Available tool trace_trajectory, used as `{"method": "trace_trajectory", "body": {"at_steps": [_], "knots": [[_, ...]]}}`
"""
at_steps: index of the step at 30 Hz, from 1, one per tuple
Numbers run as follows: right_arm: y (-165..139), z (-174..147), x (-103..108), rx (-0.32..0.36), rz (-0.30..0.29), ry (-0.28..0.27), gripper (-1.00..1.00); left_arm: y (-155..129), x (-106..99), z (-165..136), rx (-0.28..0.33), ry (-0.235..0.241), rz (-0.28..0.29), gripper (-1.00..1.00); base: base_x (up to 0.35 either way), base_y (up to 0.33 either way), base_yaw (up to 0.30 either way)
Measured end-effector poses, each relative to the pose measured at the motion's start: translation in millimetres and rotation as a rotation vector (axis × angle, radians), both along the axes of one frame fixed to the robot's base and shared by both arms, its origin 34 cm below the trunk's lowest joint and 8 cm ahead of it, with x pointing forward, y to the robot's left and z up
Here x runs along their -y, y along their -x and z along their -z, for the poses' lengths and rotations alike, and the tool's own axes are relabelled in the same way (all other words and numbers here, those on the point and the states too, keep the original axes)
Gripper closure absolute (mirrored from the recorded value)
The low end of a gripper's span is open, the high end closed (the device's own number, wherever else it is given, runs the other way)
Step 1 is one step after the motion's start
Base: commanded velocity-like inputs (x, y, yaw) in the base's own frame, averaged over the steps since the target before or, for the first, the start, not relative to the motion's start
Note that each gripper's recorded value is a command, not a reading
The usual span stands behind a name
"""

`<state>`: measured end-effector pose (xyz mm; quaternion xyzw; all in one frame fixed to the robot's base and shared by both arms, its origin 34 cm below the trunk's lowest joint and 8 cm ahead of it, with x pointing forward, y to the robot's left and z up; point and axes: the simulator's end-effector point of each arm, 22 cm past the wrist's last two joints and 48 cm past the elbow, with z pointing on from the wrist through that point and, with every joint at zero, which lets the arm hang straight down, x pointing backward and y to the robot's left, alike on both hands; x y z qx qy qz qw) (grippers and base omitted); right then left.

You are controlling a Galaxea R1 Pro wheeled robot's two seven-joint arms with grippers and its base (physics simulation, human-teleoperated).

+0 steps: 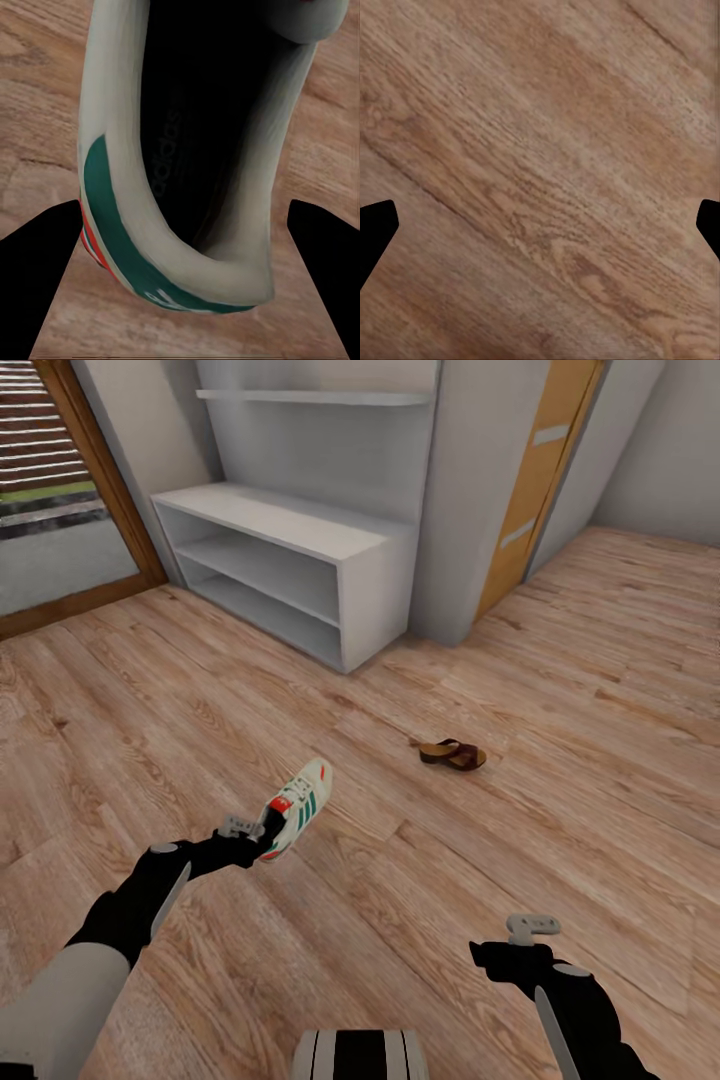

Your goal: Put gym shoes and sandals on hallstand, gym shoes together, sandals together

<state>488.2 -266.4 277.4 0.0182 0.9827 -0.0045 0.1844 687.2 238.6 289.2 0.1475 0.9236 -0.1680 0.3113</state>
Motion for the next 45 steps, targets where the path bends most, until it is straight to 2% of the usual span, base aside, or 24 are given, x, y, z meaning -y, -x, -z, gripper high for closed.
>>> {"method": "trace_trajectory", "body": {"at_steps": [23,31,45], "knots": [[-11,-50,0,-0.008,-0.002,0.003,-1.0,-5,0,-46,-0.017,0.006,-0.006,1.0,0.0,0.0,0.0],[-16,-68,0,-0.008,-0.001,0.002,-1.0,-4,-1,-59,-0.05,0.006,-0.012,1.0,0.0,0.0,0.0],[-21,-97,-1,-0.013,-0.004,-0.002,-1.0,-10,-1,-90,-0.052,0.005,-0.012,1.0,0.0,0.0,0.0]]}}
